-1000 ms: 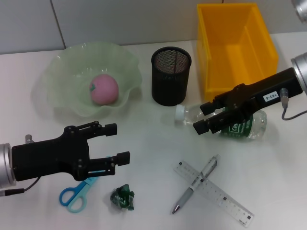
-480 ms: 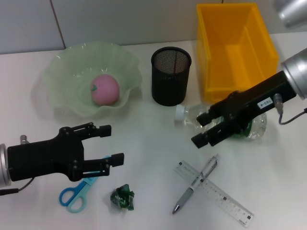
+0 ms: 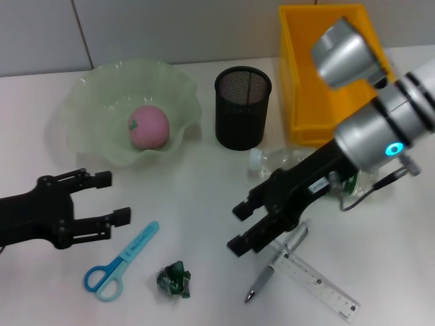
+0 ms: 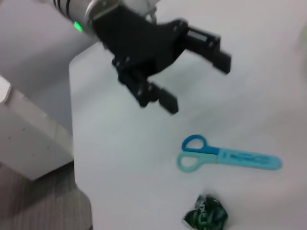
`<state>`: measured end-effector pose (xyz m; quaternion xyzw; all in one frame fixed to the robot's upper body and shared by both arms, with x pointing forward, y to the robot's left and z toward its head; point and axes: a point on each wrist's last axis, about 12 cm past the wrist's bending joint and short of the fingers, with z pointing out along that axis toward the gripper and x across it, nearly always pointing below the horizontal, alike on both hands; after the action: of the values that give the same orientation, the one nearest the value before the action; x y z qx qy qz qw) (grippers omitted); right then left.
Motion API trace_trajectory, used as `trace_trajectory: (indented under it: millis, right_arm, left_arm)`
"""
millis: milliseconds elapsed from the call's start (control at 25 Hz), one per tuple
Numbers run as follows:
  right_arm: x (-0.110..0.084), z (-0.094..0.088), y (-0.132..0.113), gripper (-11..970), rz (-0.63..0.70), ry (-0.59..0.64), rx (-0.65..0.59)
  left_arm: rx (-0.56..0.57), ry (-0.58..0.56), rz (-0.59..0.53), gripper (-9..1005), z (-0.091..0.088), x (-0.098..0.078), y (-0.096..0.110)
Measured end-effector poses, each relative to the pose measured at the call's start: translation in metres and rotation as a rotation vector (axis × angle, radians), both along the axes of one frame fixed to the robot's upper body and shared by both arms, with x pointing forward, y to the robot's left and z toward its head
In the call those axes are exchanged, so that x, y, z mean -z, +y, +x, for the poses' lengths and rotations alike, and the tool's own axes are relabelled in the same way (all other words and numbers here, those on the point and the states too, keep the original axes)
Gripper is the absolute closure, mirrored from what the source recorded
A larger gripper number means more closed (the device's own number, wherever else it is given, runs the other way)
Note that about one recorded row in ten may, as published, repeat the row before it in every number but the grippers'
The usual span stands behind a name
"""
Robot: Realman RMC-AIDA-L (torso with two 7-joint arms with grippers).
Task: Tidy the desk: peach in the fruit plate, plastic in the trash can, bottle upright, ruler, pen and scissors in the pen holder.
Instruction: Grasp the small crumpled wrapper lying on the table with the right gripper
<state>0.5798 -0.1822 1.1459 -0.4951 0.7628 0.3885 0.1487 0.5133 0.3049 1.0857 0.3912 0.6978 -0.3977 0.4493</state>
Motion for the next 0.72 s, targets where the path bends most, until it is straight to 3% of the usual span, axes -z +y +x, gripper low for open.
trace_trajectory:
  millis: [720]
  right_arm:
    - [0.038,-0.012,0.057,192,0.045,-0.099,-0.133]
  left_arm:
    - [-0.028,0.059,0.037,178,-0.016,0.007,0.024]
